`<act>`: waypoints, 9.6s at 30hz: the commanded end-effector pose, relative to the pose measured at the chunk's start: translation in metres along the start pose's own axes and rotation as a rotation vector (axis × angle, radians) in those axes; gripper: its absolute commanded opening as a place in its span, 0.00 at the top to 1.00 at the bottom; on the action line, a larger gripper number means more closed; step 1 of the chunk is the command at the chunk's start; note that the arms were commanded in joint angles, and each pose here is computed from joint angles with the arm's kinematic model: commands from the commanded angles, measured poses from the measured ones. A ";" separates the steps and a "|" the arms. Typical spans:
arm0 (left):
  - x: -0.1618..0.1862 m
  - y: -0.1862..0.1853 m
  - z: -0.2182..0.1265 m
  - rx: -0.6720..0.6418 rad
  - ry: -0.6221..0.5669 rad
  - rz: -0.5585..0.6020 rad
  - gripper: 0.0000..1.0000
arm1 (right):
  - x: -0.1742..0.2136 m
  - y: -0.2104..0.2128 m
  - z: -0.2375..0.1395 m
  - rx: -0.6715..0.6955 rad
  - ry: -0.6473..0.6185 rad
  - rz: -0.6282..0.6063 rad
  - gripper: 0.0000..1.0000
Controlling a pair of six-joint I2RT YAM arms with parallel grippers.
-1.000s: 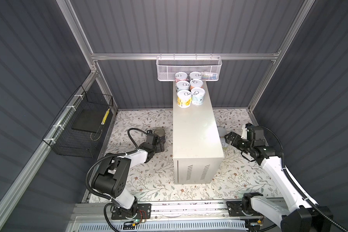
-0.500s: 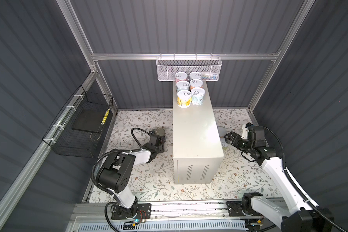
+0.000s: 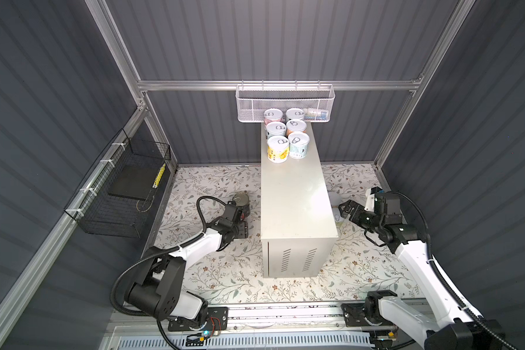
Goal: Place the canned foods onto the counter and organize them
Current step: 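Grasp the yellow-labelled silver-lidded can beside the tomato can with the left gripper, then lift the yellow can with the left gripper up over the cabinet top, then lower the yellow can with the left gripper in front of the pineapple can, then open the left gripper and withdraw it down beside the cabinet, then lower the left gripper toward the red-labelled tomato can while the right gripper hovers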
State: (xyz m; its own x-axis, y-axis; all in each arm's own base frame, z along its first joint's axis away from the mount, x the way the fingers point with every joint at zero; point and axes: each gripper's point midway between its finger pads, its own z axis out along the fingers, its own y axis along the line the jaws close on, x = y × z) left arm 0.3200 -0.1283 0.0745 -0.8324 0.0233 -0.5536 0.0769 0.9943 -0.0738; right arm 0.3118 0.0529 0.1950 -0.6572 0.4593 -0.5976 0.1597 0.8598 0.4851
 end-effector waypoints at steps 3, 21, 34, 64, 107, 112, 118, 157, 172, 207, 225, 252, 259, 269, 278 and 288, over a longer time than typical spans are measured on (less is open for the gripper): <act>-0.034 -0.008 -0.076 0.038 0.017 0.094 1.00 | 0.005 0.003 0.000 -0.026 0.002 0.003 0.01; -0.189 -0.078 -0.259 0.146 -0.198 0.332 1.00 | 0.003 0.009 -0.005 -0.063 -0.020 -0.001 0.01; -0.206 -0.165 -0.282 0.273 -0.328 0.442 1.00 | 0.001 0.011 -0.012 -0.071 -0.039 -0.014 0.01; -0.211 -0.196 -0.237 0.283 -0.295 0.484 0.00 | 0.004 0.007 -0.009 -0.062 -0.034 -0.021 0.01; -0.188 -0.173 -0.243 0.266 -0.313 0.457 0.20 | -0.004 0.021 -0.019 -0.107 -0.056 -0.004 0.01; -0.187 -0.174 -0.233 0.253 -0.301 0.473 0.20 | -0.004 0.021 -0.018 -0.108 -0.056 -0.003 0.01; -0.188 -0.174 -0.227 0.244 -0.305 0.472 0.19 | -0.001 0.020 -0.016 -0.107 -0.049 0.000 0.01; -0.209 -0.178 -0.208 0.230 -0.335 0.465 0.19 | 0.002 0.018 -0.002 -0.107 -0.031 -0.004 0.01; -0.207 -0.180 -0.216 0.267 -0.356 0.463 0.17 | 0.002 0.019 0.000 -0.111 -0.026 -0.002 0.01; -0.179 -0.141 -0.280 0.293 -0.471 0.541 0.00 | -0.001 0.016 -0.002 -0.089 -0.034 -0.013 0.01; -0.195 -0.048 -0.252 0.028 -0.502 0.244 0.00 | -0.011 0.018 -0.007 -0.056 -0.040 -0.035 0.01; -0.243 -0.098 -0.227 0.158 -0.569 0.280 0.02 | -0.007 0.014 -0.010 -0.047 -0.038 -0.035 0.01; -0.246 -0.103 -0.222 0.174 -0.566 0.278 0.03 | -0.004 0.012 -0.009 -0.044 -0.035 -0.033 0.01; -0.243 -0.087 -0.224 0.095 -0.579 0.270 0.01 | -0.001 0.005 -0.003 -0.021 -0.031 -0.032 0.01; -0.206 -0.040 -0.245 0.016 -0.578 0.190 0.00 | 0.019 -0.019 0.034 0.113 0.130 -0.053 0.01; -0.123 -0.009 -0.188 0.128 -0.445 -0.019 0.00 | 0.046 -0.038 0.085 0.365 0.252 -0.280 0.01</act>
State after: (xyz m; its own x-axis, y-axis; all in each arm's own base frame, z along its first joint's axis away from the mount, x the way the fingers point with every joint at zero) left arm 0.3254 -0.1193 0.3079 -0.5087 0.0438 -0.8598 0.1605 0.9860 -0.0448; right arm 0.3324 0.0753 0.0952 -0.8650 0.2117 -0.4549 0.1527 0.9747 0.1633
